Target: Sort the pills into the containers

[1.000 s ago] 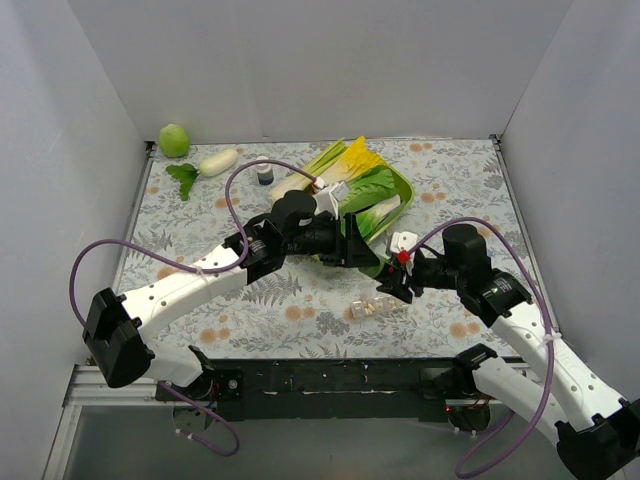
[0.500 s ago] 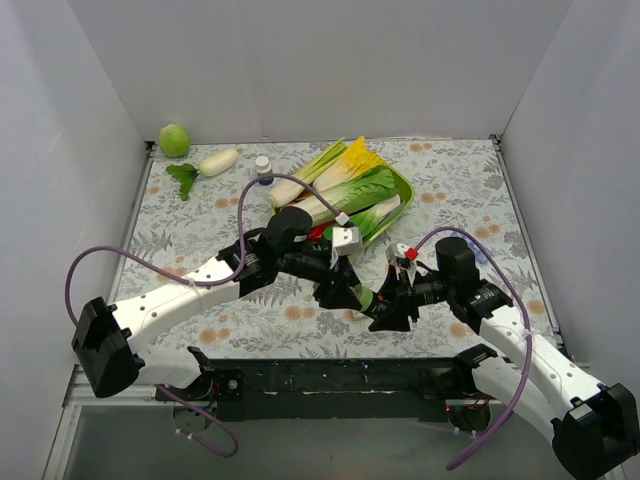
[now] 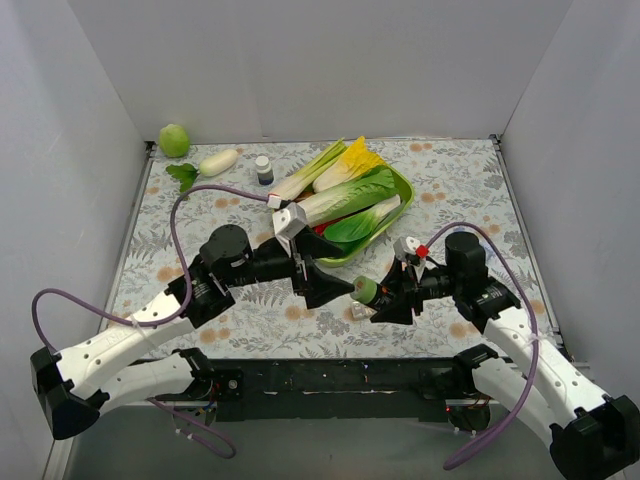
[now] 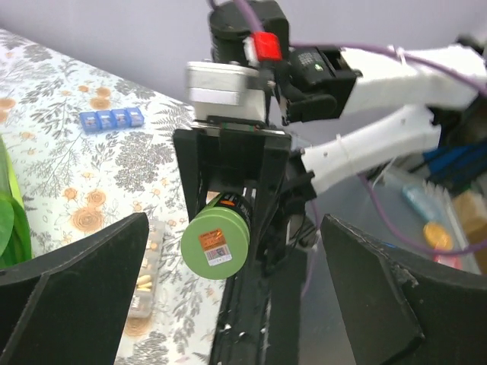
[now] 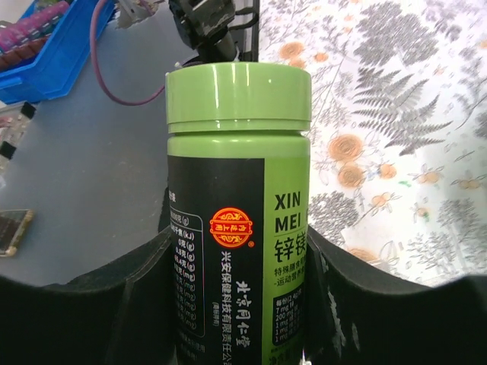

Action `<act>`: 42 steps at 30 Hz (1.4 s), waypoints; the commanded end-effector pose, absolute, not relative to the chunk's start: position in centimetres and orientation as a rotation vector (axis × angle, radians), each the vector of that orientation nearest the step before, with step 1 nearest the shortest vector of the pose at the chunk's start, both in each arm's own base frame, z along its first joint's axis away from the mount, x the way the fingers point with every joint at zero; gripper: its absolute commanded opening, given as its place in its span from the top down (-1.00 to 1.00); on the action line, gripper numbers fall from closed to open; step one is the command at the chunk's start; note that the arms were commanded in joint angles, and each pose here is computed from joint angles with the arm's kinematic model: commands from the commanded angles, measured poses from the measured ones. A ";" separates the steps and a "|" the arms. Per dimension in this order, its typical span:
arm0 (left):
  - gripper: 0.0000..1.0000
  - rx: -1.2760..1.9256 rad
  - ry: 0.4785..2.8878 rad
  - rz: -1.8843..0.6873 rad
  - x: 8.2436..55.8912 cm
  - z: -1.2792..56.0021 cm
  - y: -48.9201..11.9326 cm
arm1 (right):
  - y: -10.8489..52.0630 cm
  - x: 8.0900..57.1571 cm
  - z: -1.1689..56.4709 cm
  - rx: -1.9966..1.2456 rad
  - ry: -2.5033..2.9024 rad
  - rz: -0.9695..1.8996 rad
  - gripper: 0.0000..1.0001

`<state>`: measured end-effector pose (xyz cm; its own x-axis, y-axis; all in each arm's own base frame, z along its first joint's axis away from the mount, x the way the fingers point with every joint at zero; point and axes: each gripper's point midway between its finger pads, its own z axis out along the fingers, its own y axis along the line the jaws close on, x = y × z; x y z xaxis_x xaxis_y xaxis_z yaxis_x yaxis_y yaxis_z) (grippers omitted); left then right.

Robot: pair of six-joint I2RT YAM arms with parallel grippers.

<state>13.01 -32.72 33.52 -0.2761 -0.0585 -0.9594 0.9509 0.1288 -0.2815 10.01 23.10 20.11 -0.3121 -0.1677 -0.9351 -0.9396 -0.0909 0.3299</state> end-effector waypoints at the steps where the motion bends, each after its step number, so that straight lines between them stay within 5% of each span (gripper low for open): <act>1: -0.96 0.561 1.562 -1.342 15.4 36.1 -30.9 | 22.8 11.2 22.6 -1.335 1.360 1.272 0.97; 20: -0.96 -0.213 1.756 -1.741 17.6 36.4 -30.6 | 18.4 20.5 29.0 -1.373 1.060 0.253 0.97; 39: -0.96 -0.448 1.953 -1.812 21.0 33.3 -35.9 | 17.5 21.5 28.6 -1.401 1.020 0.103 0.97; 42: -0.85 -0.436 1.950 -1.822 21.4 33.2 -36.7 | 17.6 21.5 28.2 -1.408 1.024 0.108 0.97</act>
<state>21.13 -35.90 29.86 -0.8485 -0.4941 -0.1897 0.1015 0.1998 -0.9746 21.08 17.28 26.15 0.5268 -0.5158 -0.6757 -0.6820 0.2179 -0.6981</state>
